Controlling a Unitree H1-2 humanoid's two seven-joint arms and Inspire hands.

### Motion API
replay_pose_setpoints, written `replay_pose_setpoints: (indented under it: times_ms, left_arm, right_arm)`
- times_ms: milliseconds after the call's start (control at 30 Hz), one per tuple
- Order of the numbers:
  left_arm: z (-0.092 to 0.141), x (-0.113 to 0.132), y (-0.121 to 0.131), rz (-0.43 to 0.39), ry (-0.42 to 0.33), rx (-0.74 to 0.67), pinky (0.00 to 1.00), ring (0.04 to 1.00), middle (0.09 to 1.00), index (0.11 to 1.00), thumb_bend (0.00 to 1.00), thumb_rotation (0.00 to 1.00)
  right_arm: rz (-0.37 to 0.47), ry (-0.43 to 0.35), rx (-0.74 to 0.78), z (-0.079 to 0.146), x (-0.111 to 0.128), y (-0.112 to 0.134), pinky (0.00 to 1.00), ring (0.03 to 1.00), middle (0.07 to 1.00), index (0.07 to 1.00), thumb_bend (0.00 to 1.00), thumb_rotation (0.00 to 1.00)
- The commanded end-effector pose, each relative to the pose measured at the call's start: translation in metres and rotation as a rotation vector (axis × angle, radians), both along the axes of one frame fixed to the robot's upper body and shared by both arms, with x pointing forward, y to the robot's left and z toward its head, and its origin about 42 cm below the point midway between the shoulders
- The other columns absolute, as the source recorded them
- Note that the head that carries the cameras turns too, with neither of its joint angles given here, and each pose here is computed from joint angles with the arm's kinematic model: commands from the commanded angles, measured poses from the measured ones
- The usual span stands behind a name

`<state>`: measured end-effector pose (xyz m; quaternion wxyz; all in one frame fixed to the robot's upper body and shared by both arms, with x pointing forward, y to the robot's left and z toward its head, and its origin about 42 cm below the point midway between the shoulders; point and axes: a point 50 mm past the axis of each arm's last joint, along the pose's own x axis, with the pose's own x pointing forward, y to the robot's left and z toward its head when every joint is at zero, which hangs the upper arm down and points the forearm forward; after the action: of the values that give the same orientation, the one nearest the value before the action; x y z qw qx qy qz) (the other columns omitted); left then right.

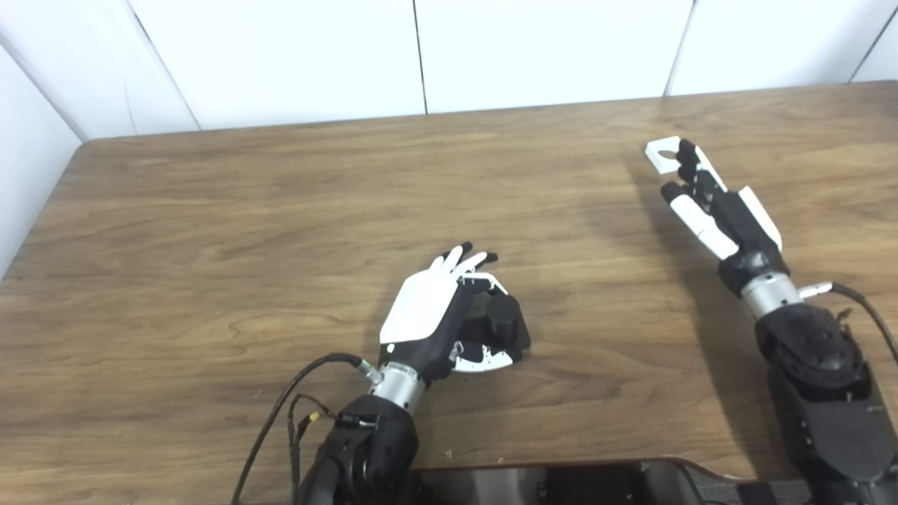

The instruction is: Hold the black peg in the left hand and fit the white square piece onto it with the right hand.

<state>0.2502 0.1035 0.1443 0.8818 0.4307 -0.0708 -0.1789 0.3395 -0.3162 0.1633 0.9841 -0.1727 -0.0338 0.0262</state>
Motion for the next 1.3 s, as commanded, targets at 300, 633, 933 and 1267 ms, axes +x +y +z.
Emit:
replay_pose_setpoints:
  times_ms: [300, 633, 933, 1267]
  left_arm:
    - [-0.014, 0.003, 0.003, 0.007, 0.039, 0.045, 1.0, 1.0, 0.914, 0.491, 0.52, 0.07]
    - [-0.016, 0.003, 0.004, 0.012, 0.04, 0.043, 1.0, 1.0, 0.914, 0.491, 0.52, 0.07]
    - [-0.017, 0.003, 0.005, 0.015, 0.044, 0.042, 1.0, 1.0, 0.912, 0.491, 0.52, 0.07]
    - [-0.019, 0.001, 0.007, 0.025, 0.052, 0.03, 1.0, 1.0, 0.915, 0.491, 0.52, 0.07]
  right_arm:
    - [0.005, -0.13, -0.275, 0.054, 0.034, -0.017, 1.0, 1.0, 1.0, 1.0, 0.69, 0.53]
    - [-0.016, -0.142, -0.461, 0.079, 0.061, -0.032, 1.0, 1.0, 1.0, 0.989, 0.76, 0.47]
    - [0.0, -0.142, -0.619, 0.101, 0.087, -0.042, 1.0, 1.0, 1.0, 0.921, 0.79, 0.36]
    - [0.038, -0.107, -0.821, 0.125, 0.124, -0.047, 1.0, 1.0, 1.0, 0.876, 0.81, 0.28]
